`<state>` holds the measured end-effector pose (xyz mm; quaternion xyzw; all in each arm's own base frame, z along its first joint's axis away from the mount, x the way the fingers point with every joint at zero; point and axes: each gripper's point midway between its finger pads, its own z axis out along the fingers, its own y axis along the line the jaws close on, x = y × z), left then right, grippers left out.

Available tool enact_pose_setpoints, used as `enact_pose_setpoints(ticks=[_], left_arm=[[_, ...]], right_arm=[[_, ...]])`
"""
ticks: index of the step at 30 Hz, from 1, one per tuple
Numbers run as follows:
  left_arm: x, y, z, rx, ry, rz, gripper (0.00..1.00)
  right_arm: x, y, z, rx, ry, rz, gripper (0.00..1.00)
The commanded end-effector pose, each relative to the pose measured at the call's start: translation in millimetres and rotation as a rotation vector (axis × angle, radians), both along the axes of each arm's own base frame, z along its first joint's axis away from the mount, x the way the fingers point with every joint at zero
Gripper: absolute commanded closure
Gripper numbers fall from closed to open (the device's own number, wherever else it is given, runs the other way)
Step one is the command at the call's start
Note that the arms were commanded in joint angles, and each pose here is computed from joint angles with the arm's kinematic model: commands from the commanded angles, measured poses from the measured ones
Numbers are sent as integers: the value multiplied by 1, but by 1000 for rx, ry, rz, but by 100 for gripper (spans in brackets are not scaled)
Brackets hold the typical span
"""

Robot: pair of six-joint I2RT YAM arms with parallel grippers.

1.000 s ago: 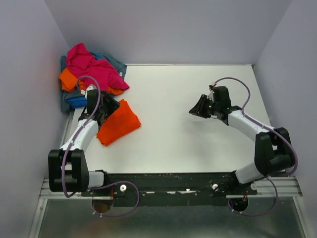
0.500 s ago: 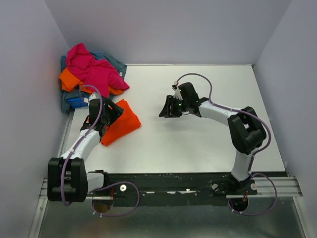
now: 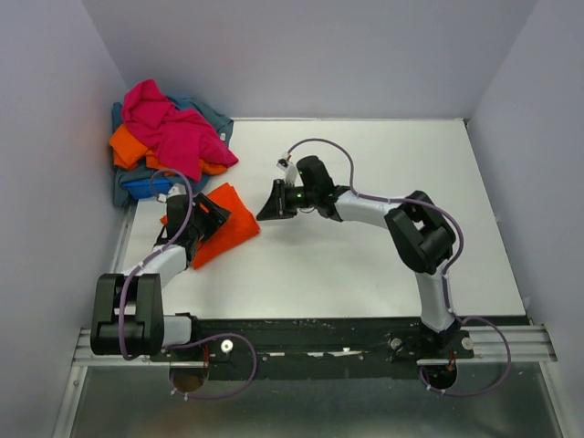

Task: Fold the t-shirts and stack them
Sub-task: Smooth out wrinkles on the folded tshirt

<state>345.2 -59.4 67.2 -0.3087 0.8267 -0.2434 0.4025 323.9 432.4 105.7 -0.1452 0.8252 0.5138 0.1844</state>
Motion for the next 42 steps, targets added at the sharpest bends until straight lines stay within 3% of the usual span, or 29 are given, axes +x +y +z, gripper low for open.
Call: enact_pose_setpoints(ticks=[1, 4, 8, 13, 17, 26, 37, 42], left_arm=[[9, 16, 32, 31, -89, 17, 24], [-2, 19, 44, 30, -118, 37, 24], [-21, 24, 46, -21, -117, 74, 33], [-41, 13, 49, -95, -149, 60, 76], [-53, 10, 31, -108, -48, 54, 100], [-64, 11, 19, -95, 31, 59, 100], [-76, 30, -45, -83, 218, 107, 100], [-80, 34, -56, -138, 221, 149, 100]], right_arm=[[-14, 52, 29, 129, -30, 134, 85], [-18, 74, 28, 141, 6, 160, 99], [-19, 93, 13, 190, 91, 183, 99], [-28, 108, -2, 196, 144, 221, 99], [-32, 115, -9, 189, 168, 234, 99], [-43, 119, -12, 162, 206, 273, 99], [-36, 126, -77, 75, 361, 224, 99], [-27, 118, -93, 42, 391, 174, 99]])
